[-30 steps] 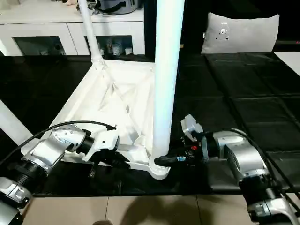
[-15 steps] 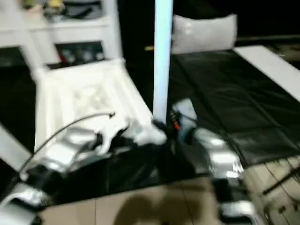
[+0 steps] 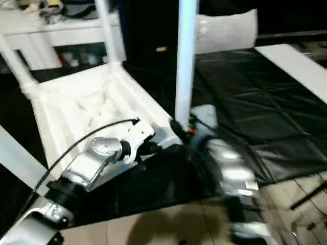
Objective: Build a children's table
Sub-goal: Rotate leg to tighten
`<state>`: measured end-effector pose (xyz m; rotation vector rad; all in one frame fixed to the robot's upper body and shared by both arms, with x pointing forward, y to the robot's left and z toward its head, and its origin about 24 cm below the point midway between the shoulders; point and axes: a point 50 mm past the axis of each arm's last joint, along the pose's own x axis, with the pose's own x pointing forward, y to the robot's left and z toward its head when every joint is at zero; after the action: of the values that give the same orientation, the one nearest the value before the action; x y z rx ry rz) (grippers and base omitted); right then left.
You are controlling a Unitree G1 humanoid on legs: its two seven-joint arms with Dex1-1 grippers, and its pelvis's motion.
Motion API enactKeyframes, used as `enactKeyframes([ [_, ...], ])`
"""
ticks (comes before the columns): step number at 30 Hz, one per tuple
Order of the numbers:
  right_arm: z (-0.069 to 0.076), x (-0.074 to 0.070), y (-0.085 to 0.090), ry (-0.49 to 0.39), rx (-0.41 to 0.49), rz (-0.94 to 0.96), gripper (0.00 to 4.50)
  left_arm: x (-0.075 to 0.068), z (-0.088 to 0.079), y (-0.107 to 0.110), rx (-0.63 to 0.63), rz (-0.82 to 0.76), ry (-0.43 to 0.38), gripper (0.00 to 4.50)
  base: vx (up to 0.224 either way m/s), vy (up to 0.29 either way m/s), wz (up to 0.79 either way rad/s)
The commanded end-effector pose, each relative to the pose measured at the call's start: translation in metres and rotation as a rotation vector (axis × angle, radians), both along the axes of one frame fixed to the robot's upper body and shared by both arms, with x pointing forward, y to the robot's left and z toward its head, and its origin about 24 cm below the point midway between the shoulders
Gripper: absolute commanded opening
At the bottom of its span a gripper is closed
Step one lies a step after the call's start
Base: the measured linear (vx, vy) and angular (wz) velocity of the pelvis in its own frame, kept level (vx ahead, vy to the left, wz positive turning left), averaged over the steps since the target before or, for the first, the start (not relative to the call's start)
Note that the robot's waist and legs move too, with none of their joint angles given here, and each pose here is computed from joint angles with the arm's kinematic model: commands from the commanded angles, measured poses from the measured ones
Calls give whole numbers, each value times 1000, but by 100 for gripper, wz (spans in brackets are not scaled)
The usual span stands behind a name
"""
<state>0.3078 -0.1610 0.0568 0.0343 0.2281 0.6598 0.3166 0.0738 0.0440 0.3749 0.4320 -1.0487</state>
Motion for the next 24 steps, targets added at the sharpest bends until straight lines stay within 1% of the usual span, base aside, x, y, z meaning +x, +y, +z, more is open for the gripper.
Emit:
enactKeyframes([
  [1,1,-7,5,4,20,124,368,2,4,7,40,-49,-42,0,0,0,0],
  [2,4,-9,-2,-7,6,165,368,0,3,11,50,-73,-38,0,0,0,0],
  [3,6,-10,-6,-7,-4,190,385,-1,3,13,57,-99,-41,0,0,0,0],
  [4,11,-14,-16,-9,-30,261,394,-4,2,19,79,-157,-37,0,0,0,0],
  [6,14,-17,-23,-7,-48,313,403,-7,2,22,87,-204,-34,0,0,0,0],
  [8,18,-22,-31,9,-81,424,403,-14,2,27,92,-319,-14,0,0,0,0],
  [10,21,-23,-35,16,-102,490,403,-20,1,31,116,-409,9,0,0,0,0],
  [12,23,-23,-35,21,-96,521,403,-22,0,33,134,-450,14,0,0,0,0],
  [14,26,-26,-34,37,-89,628,403,-30,-1,36,156,-569,38,0,0,0,0],
  [15,26,-26,-33,41,-90,649,403,-31,0,36,155,-594,44,0,0,0,0],
  [16,26,-26,-32,46,-92,677,386,-33,0,36,153,-629,52,0,0,0,0],
  [17,27,-26,-31,51,-91,702,386,-34,1,37,155,-656,60,0,0,0,0],
  [19,26,-26,-25,65,-81,756,366,-36,2,37,170,-715,65,0,0,0,0],
  [20,25,-26,-22,76,-82,785,366,-36,3,37,179,-734,67,0,0,0,0],
  [23,23,-26,-19,91,-78,823,338,-35,4,36,191,-754,63,0,0,0,0],
  [24,23,-26,-18,98,-72,836,322,-34,4,36,195,-758,61,0,0,0,0],
])
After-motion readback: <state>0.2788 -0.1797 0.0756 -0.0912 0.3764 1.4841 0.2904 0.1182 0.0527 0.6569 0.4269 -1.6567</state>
